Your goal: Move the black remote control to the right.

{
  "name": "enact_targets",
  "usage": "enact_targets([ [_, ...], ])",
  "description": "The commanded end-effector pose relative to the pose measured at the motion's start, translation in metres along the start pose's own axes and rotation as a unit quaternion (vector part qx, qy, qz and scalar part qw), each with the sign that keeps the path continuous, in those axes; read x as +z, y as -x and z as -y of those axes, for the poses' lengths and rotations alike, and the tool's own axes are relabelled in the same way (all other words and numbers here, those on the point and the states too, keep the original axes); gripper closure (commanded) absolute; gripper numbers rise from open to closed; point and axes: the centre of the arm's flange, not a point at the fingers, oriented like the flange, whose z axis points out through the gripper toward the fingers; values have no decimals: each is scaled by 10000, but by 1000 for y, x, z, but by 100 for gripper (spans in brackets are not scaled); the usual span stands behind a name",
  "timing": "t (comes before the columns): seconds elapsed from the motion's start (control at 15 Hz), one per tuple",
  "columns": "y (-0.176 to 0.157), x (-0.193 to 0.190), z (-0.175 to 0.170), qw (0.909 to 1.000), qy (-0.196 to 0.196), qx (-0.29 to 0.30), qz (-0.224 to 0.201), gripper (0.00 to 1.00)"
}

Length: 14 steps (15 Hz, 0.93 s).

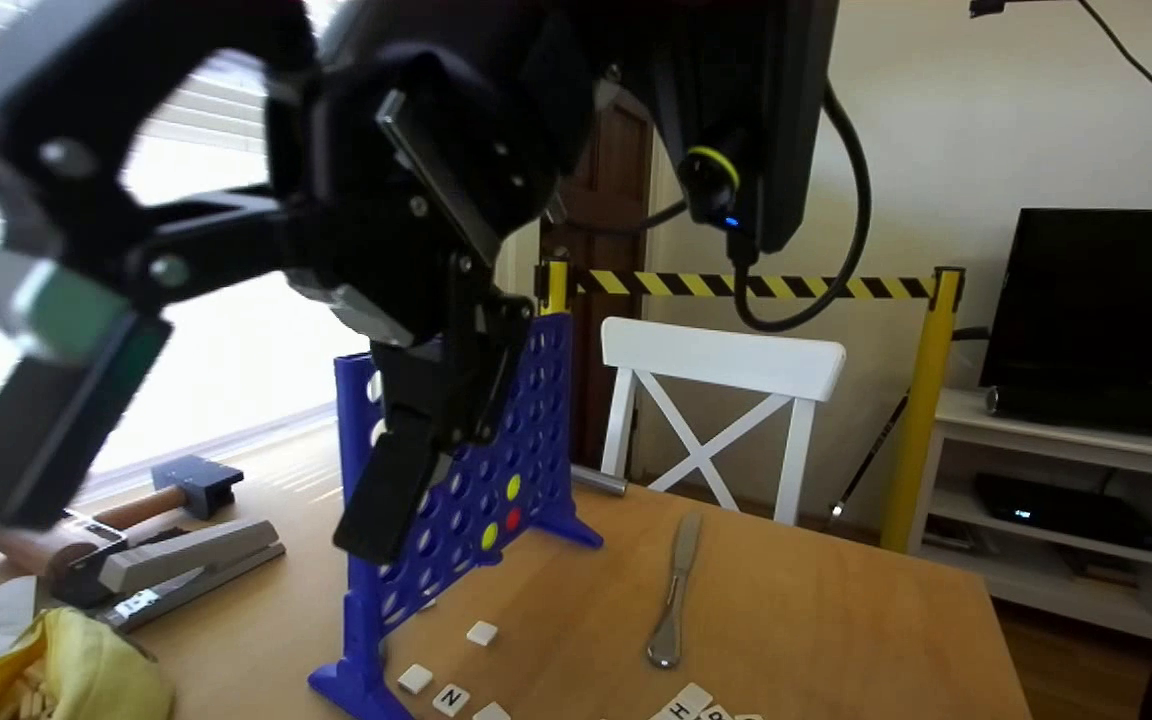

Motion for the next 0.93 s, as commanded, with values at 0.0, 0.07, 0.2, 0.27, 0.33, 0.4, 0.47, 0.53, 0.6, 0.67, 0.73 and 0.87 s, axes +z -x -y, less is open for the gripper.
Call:
enact_targets([
  [0.0,-2,-3,-39,9979,-393,43,505,0],
  [0.07,1,-5,-19,9991,-304,-26,308,0],
  [0.2,0,-7,-37,9986,-350,72,396,0],
  [0.27,0,-6,-40,9985,-356,90,417,0],
  [0.33,0,-4,-40,9984,-358,92,433,0],
  [0.4,1,-3,-39,9983,-360,83,445,0],
  [0.47,-1,4,-45,9985,-360,141,377,0],
  [0.53,-3,10,-55,9992,-276,36,299,0],
  [0.6,-4,15,-63,9990,-315,69,294,0],
  [0.67,-5,19,-73,9991,-279,36,312,0],
  [0.73,-7,21,-81,9992,-277,85,259,0],
  [0.87,-12,24,-97,9992,-316,197,134,0],
])
